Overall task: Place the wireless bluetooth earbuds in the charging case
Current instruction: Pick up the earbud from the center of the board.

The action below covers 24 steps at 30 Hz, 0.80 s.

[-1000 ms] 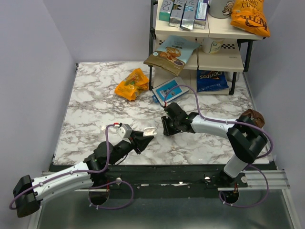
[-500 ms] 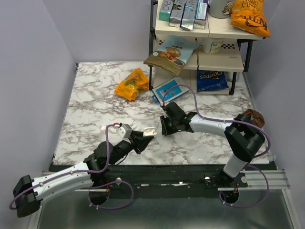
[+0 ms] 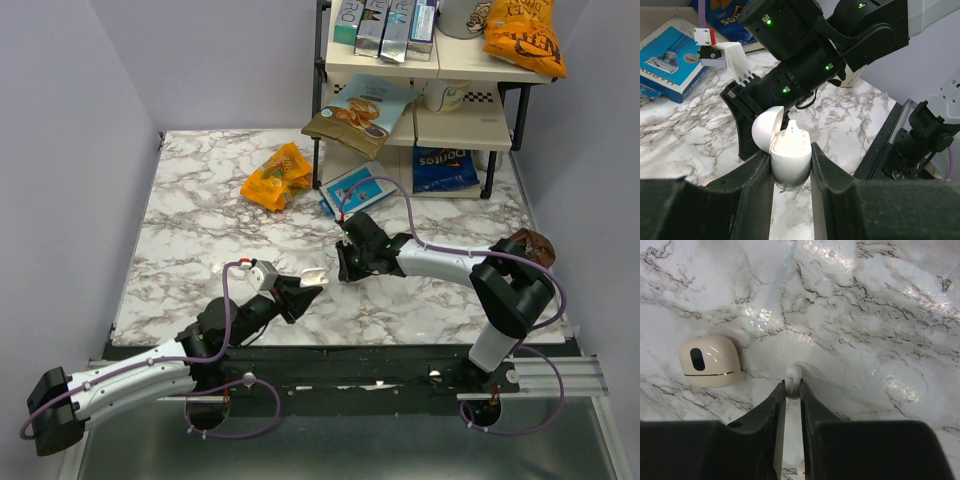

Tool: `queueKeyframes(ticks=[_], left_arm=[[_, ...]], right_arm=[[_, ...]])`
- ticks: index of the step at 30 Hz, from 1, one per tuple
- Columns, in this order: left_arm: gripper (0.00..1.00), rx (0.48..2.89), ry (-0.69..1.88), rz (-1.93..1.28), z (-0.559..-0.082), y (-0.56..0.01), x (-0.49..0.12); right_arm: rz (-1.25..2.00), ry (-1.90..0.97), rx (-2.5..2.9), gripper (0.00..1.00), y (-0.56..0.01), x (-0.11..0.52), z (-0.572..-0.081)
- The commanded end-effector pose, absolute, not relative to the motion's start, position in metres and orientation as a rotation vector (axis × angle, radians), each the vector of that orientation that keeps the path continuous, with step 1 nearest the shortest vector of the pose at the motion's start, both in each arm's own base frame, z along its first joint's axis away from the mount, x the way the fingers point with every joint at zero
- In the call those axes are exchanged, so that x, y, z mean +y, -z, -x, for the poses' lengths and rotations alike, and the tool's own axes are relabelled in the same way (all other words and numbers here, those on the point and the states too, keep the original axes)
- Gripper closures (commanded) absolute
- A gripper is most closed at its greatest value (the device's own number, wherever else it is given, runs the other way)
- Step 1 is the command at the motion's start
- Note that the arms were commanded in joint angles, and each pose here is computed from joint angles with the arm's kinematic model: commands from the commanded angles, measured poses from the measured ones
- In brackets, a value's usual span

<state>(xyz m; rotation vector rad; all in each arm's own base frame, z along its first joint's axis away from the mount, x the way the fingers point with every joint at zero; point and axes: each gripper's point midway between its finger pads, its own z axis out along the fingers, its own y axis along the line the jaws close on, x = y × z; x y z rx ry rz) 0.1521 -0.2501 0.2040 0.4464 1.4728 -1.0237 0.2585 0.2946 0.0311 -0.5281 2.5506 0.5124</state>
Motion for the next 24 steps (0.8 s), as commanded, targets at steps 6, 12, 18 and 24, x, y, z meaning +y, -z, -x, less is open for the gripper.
queueKeyframes(ticks=[6, 12, 18, 24], left_arm=[[1.00, 1.470, 1.031, -0.437, -0.151, -0.204, -0.250], [1.00, 1.469, 1.031, -0.435, -0.151, -0.204, -0.249], [1.00, 1.468, 1.030, -0.431, -0.152, -0.204, -0.249], [1.00, 1.464, 1.027, -0.425, -0.153, -0.206, -0.248]], right_arm=[[0.528, -0.479, 2.586, 0.94, -0.018, 0.288, -0.257], [0.522, -0.484, 2.585, 0.99, -0.020, 0.287, -0.255], [0.519, -0.481, 2.569, 0.99, -0.024, 0.283, -0.253], [0.505, -0.495, 2.521, 0.99, -0.037, 0.280, -0.254]])
